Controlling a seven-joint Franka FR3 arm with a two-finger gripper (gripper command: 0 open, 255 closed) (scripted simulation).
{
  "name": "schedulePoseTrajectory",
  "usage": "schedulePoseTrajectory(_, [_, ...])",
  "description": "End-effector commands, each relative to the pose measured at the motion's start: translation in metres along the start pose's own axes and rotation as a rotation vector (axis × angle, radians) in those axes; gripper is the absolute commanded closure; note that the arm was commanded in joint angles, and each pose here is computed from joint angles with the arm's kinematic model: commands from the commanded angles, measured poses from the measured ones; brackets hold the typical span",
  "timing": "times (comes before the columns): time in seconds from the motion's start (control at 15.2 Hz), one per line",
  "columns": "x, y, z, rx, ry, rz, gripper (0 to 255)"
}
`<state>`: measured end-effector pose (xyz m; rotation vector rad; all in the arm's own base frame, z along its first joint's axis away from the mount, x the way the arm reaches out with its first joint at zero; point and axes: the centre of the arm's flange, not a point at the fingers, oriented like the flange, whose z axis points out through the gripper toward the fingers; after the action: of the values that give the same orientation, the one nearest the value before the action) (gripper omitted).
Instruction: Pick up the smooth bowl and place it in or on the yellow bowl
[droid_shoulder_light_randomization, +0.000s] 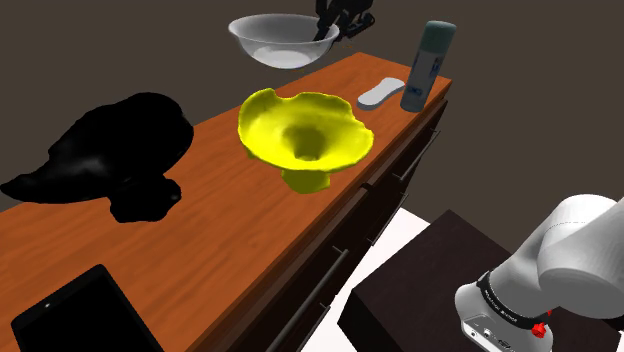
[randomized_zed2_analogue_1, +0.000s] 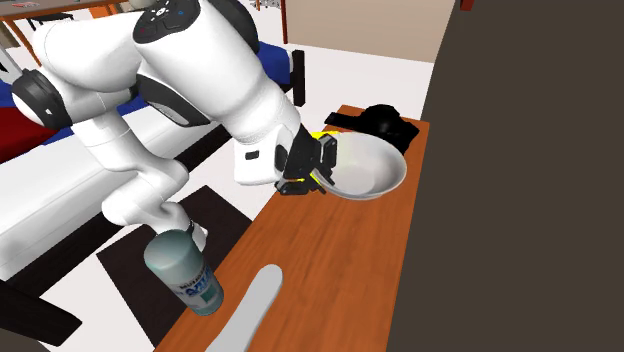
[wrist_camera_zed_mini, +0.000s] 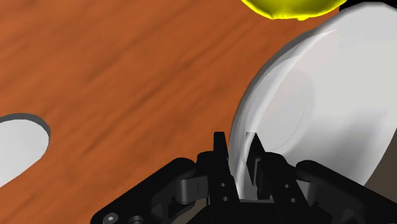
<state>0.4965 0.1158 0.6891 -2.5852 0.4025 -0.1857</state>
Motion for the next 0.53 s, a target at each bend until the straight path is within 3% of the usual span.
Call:
schedulePoseTrajectory(0.0, [0.000,-0.006,-0.009,0.000,0.000,0.000,255])
schedulePoseTrajectory(0.46, [0.002,-0.025,-0.041,0.000,0.000,0.000,255])
